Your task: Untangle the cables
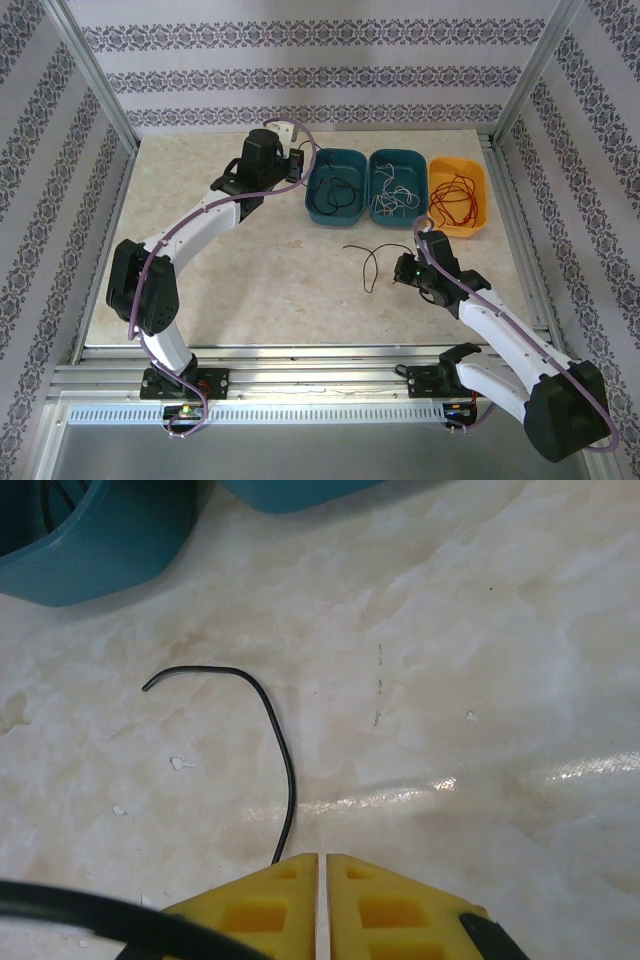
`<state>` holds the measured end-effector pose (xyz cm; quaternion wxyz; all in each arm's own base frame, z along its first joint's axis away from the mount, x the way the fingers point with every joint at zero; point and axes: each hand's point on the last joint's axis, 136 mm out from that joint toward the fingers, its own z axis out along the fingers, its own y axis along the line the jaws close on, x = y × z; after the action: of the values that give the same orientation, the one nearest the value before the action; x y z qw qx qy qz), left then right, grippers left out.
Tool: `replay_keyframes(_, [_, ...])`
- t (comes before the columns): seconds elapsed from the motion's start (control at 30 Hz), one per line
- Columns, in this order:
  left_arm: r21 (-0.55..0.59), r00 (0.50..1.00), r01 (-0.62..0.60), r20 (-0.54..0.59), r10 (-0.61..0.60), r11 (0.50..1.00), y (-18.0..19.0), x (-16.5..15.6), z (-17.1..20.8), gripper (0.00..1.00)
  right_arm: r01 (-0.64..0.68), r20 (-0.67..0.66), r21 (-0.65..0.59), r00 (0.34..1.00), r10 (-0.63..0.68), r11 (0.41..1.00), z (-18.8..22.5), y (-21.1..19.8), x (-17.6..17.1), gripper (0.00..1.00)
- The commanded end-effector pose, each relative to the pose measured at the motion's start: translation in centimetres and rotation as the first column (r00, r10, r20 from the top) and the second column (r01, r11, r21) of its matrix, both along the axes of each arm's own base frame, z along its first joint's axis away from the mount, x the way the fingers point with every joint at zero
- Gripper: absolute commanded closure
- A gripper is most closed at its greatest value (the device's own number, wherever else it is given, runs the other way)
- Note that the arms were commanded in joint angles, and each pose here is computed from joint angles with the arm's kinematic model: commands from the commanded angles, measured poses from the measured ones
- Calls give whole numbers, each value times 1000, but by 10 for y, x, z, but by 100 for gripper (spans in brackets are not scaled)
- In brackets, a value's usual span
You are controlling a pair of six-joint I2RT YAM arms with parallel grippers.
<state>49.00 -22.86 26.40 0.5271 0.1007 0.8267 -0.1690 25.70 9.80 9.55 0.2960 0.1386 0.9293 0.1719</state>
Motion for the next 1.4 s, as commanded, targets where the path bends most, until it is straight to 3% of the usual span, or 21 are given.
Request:
replay_keyframes(0.0, [0,999,-13,31,13,1000,-6,10,5,100,25,21,2,999,-25,1000,6,-2,7,89])
replay_keyframes(0.53, [204,998,20,-59,-8,979,-45,38,-68,100,26,17,6,1000,-26,1000,4,-2,4,89])
replay_keyframes(1.03, [412,992,53,-127,-1,910,-56,47,-123,100,24,18,14,1000,-24,1000,5,-1,5,89])
replay_keyframes(1.37, [463,981,50,-187,43,885,-54,51,-149,100,22,18,15,1000,-22,1000,6,0,6,89])
